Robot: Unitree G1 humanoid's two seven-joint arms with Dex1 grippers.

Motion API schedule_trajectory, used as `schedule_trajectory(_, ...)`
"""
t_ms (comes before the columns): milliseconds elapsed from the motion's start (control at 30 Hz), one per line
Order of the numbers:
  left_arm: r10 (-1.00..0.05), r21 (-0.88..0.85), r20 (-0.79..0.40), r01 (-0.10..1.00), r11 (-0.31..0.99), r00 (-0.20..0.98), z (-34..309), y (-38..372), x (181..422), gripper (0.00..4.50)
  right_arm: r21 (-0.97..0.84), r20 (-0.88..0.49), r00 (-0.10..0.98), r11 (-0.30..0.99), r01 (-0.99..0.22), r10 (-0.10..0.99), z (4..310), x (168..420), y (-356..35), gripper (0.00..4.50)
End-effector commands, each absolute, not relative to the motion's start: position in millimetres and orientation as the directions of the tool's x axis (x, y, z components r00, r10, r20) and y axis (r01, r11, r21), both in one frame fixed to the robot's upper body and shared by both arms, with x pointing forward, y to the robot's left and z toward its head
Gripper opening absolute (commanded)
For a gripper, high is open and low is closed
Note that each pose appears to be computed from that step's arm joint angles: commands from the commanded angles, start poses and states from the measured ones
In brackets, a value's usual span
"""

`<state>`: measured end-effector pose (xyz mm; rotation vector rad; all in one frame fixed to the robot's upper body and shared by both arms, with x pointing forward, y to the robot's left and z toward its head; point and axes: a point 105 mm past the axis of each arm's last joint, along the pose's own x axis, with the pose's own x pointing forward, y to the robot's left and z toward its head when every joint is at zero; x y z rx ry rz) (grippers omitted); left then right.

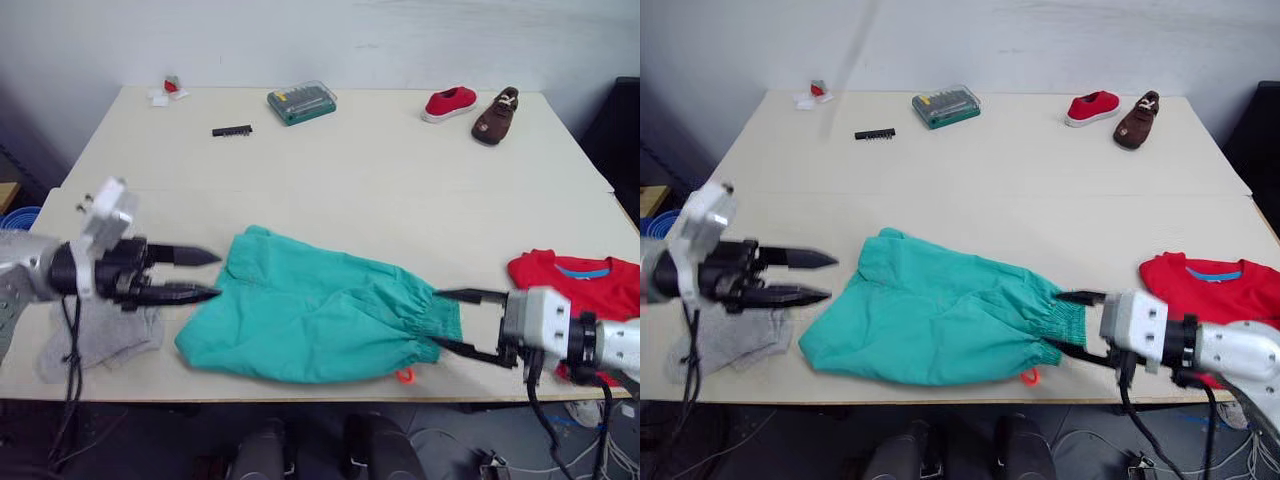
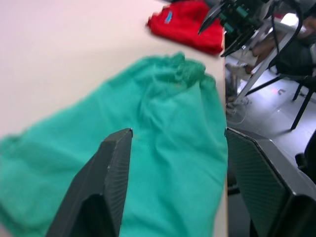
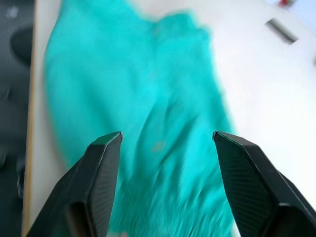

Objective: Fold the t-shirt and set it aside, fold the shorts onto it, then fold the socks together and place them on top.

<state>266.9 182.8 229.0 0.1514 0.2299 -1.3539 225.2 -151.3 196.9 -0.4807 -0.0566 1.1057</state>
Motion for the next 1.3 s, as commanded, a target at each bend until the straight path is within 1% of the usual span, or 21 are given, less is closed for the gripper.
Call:
schedule_trajectory(33,-0.924,0.017,-0.352,0.988,0.15,0.147,198.5,170.3,281.6,1.89,-0.289,-0.17,0.428,0.37,-0.883,0.888,197.4,224.8,-131.8,1.66)
schedule_trajectory(167,-0.915,0.024,-0.392,0.995,0.096,0.097,167.2,149.8,300.0,0.61,-0.253,-0.174,0.417,0.369,-0.895,0.892,186.0,238.6,-111.3,0.26)
schedule_trajectory(200,-0.906,0.026,-0.416,0.997,0.078,0.081,157.3,146.3,302.2,0.3,-0.255,-0.188,0.415,0.364,-0.896,0.89,180.5,242.0,-107.5,0.0)
schedule_trajectory(233,-0.89,0.037,-0.451,0.998,0.058,0.068,144.9,143.5,304.7,0.03,-0.24,-0.211,0.405,0.354,-0.904,0.89,171.7,245.2,-102.6,0.0)
schedule_trajectory(300,-0.832,0.115,-0.546,0.992,0.043,0.1,118.1,139.8,316.7,0.03,-0.266,-0.327,0.409,0.332,-0.905,0.852,141.3,255.1,-98.9,0.0)
schedule_trajectory(367,-0.801,0.16,-0.578,0.984,0.072,0.153,105.1,137.3,330.1,0.03,-0.327,-0.423,0.436,0.315,-0.891,0.794,116.7,263.9,-104.0,0.0)
schedule_trajectory(467,-0.794,0.205,-0.57,0.972,0.115,0.214,99.8,136.3,344.6,0.03,-0.357,-0.462,0.481,0.34,-0.87,0.745,100.9,271.5,-114.3,0.0)
schedule_trajectory(533,-0.799,0.213,-0.555,0.968,0.135,0.233,99.0,136.8,349.5,0.03,-0.382,-0.488,0.524,0.37,-0.847,0.697,91.7,274.1,-131.3,0.0)
schedule_trajectory(600,-0.798,0.215,-0.552,0.966,0.145,0.242,97.3,139.6,351.9,0.03,-0.409,-0.505,0.566,0.398,-0.822,0.651,90.1,274.6,-150.4,0.0)
schedule_trajectory(633,-0.798,0.215,-0.552,0.966,0.145,0.243,96.5,140.7,352.3,0.03,-0.416,-0.506,0.576,0.404,-0.815,0.642,90.8,274.3,-154.8,0.0)
schedule_trajectory(800,-0.789,0.211,-0.558,0.964,0.164,0.256,94.3,154.0,352.4,0.03,-0.4,-0.473,0.674,0.543,-0.738,0.567,110.2,272.5,-201.1,0.0)
schedule_trajectory(900,-0.818,0.194,-0.519,0.966,0.168,0.247,100.8,153.2,349.7,0.03,-0.383,-0.452,0.699,0.587,-0.713,0.554,121.8,270.3,-216.8,0.0)
schedule_trajectory(967,-0.841,0.179,-0.488,0.97,0.165,0.233,106.9,150.2,347.2,0.03,-0.381,-0.43,0.708,0.599,-0.705,0.56,129.1,270.6,-219.5,0.0)
schedule_trajectory(1000,-0.856,0.171,-0.464,0.971,0.164,0.226,111.8,147.4,346.1,0.03,-0.364,-0.399,0.709,0.609,-0.704,0.581,136.3,271.4,-216.7,0.0)
schedule_trajectory(1067,-0.901,0.148,-0.377,0.975,0.168,0.213,130.7,137.1,344.0,0.03,-0.303,-0.268,0.695,0.626,-0.718,0.667,165.3,275.4,-195.3,0.0)
schedule_trajectory(1133,-0.948,0.071,-0.233,0.976,0.207,0.218,159.0,124.7,345.9,0.03,-0.277,-0.178,0.659,0.605,-0.746,0.731,186.2,279.7,-168.0,0.0)
schedule_trajectory(1167,-0.956,0.028,-0.168,0.97,0.24,0.242,171.0,120.8,350.2,0.03,-0.282,-0.165,0.643,0.589,-0.757,0.748,189.1,282.2,-155.9,0.0)
schedule_trajectory(1200,-0.956,-0.007,-0.13,0.964,0.264,0.261,178.4,118.5,353.6,0.03,-0.287,-0.164,0.632,0.576,-0.765,0.758,189.8,284.3,-147.0,0.0)
schedule_trajectory(1267,-0.952,-0.026,-0.128,0.959,0.283,0.277,180.2,116.0,357.0,0.03,-0.286,-0.176,0.617,0.56,-0.777,0.767,184.8,289.4,-131.9,0.0)
schedule_trajectory(1300,-0.948,-0.015,-0.156,0.959,0.283,0.278,176.0,115.0,357.9,0.03,-0.292,-0.194,0.619,0.558,-0.777,0.761,178.3,293.7,-125.6,0.0)
